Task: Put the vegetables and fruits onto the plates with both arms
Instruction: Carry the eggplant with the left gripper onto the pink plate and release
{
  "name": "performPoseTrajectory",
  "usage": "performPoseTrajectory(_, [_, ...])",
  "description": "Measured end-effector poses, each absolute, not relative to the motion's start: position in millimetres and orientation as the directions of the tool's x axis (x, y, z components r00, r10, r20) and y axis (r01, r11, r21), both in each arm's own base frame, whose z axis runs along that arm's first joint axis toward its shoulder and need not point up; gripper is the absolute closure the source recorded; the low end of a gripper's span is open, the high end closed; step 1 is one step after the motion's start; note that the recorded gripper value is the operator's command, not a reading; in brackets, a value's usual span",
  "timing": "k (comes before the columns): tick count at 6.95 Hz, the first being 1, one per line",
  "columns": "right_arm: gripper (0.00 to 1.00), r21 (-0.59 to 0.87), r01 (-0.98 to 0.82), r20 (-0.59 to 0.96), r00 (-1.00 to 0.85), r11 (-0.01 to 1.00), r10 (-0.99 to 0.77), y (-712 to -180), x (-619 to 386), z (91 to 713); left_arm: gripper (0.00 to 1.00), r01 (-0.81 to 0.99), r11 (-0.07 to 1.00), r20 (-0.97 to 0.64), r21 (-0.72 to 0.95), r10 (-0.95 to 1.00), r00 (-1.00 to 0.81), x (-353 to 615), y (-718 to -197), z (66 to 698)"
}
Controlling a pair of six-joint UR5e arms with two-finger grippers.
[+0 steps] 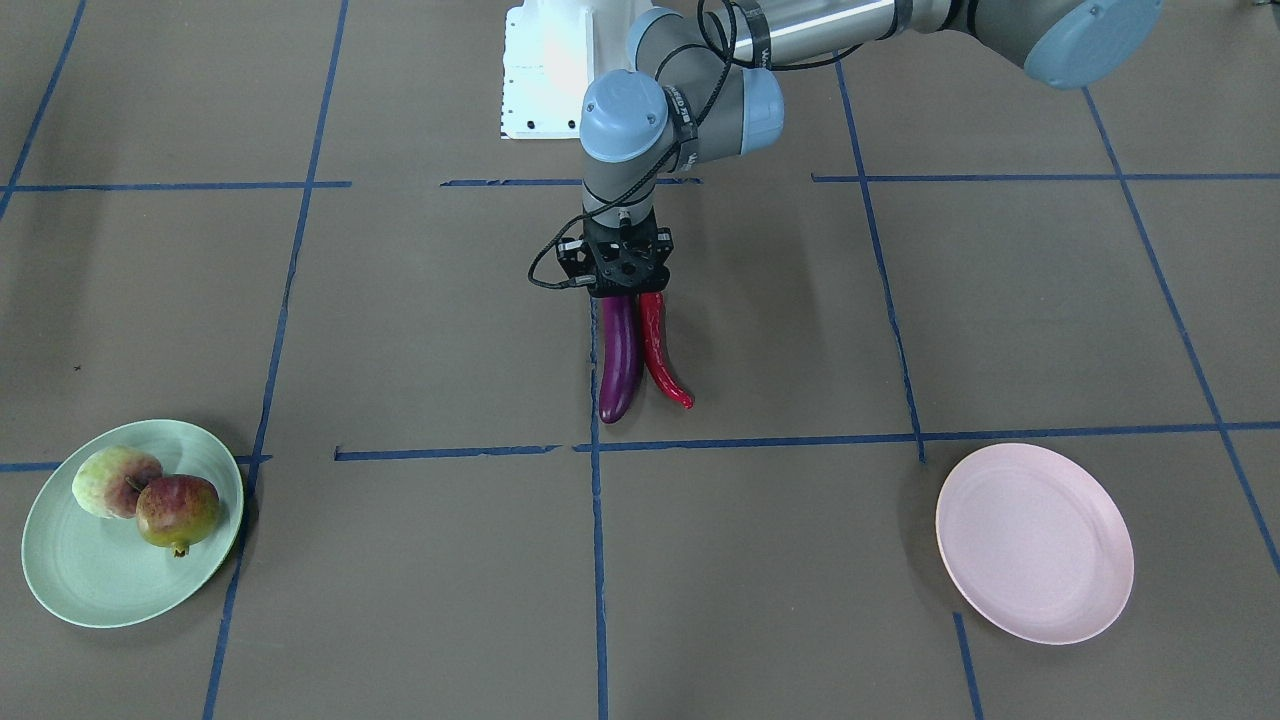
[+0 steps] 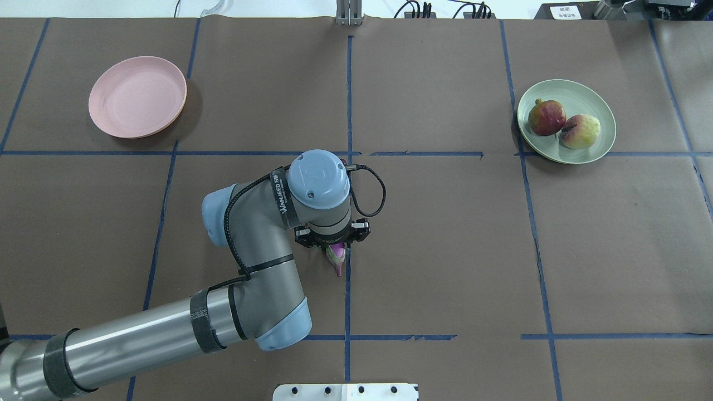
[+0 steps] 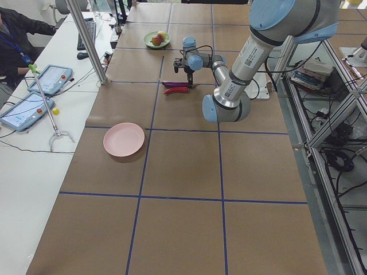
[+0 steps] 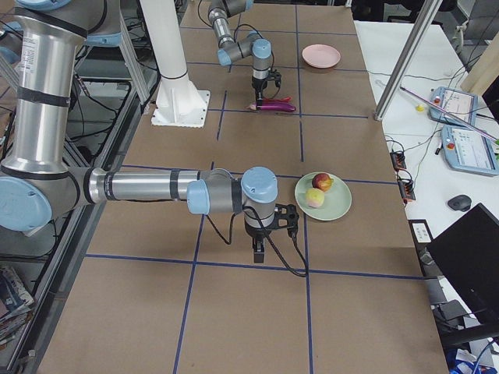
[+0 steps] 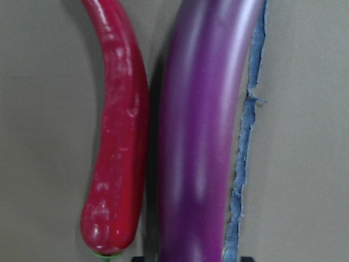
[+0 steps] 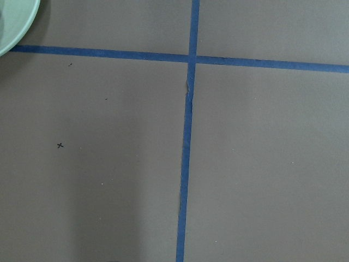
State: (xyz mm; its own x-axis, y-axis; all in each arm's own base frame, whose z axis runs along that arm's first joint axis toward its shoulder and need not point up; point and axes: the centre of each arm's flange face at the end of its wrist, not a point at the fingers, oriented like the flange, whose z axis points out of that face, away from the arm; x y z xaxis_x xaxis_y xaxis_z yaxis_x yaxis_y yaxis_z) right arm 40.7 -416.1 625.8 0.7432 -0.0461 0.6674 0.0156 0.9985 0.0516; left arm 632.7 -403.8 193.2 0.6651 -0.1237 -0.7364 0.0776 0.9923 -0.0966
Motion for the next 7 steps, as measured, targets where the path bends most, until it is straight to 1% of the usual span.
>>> performPoseTrajectory(2, [0.0, 0.052, 0.016, 0.668, 0.743, 0.999, -0.047, -416, 41, 626, 1.0, 0.124, 0.99, -0.74, -0.072, -0.136, 0.658, 621, -414, 186])
performPoseTrajectory(4, [0.0, 0.052, 0.018, 0.668, 0.743, 0.998, -0.048, -416, 41, 626, 1.0, 0.222, 0.973, -0.771, -0.062, -0.188, 0.609, 552, -461, 178])
performPoseTrajectory(5, [0.0, 0.052, 0.018, 0.667, 0.743, 0.998, -0.048, -416, 41, 627, 1.0, 0.271, 0.958, -0.763, -0.093, -0.244, 0.599, 502, -498, 202])
performPoseTrajectory(6, [0.0, 0.052, 0.019, 0.667, 0.743, 0.998, -0.048, -416, 41, 627, 1.0, 0.297, 0.948, -0.743, -0.118, -0.282, 0.607, 445, -542, 239])
performPoseTrajectory(7, [0.0, 0.051, 0.019, 0.667, 0.743, 0.998, -0.049, -416, 41, 627, 1.0, 0.285, 0.952, -0.72, -0.111, -0.275, 0.637, 393, -583, 281])
